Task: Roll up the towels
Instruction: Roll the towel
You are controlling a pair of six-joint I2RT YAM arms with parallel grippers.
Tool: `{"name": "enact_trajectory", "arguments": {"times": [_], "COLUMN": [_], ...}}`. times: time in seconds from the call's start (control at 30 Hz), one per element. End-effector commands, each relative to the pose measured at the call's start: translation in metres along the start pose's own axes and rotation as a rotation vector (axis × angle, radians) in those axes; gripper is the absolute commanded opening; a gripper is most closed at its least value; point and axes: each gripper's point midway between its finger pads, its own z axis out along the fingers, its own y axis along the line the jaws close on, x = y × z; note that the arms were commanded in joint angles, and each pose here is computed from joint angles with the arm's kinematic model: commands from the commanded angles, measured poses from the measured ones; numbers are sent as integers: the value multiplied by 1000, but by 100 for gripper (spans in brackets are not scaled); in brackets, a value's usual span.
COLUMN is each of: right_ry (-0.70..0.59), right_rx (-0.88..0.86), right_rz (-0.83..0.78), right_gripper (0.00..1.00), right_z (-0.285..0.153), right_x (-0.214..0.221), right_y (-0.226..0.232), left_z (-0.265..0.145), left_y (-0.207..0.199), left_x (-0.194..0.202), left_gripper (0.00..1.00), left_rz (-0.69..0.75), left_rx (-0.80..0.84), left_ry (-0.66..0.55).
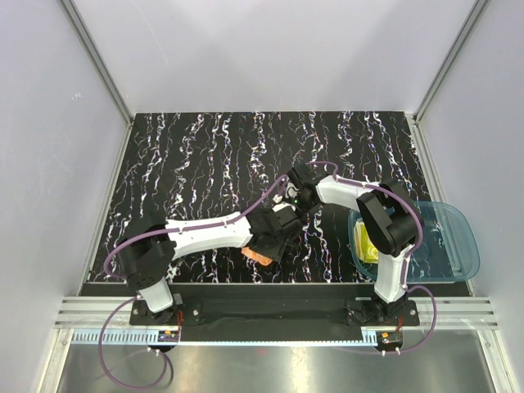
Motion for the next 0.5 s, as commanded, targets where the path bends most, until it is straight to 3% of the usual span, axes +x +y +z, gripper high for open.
{"name": "enact_trajectory", "arguments": {"times": [0.0, 0.23, 0.47], "right_ry": [2, 10, 22], "right_rx": [56, 59, 71], "right_rz": [-27, -31, -31], "right_gripper": [12, 12, 17], "right_z": [5, 6, 7], "right_x": [0, -1, -3], "right_y": [-9, -9, -10], "left_z": [8, 26, 41], "left_y": [9, 24, 19], "left_x": [-13, -5, 13], "left_gripper": [51, 52, 52], "left_rz": [-7, 27, 37], "left_rx": [-77, -153, -118], "left_ry": [-67, -51, -22]}}
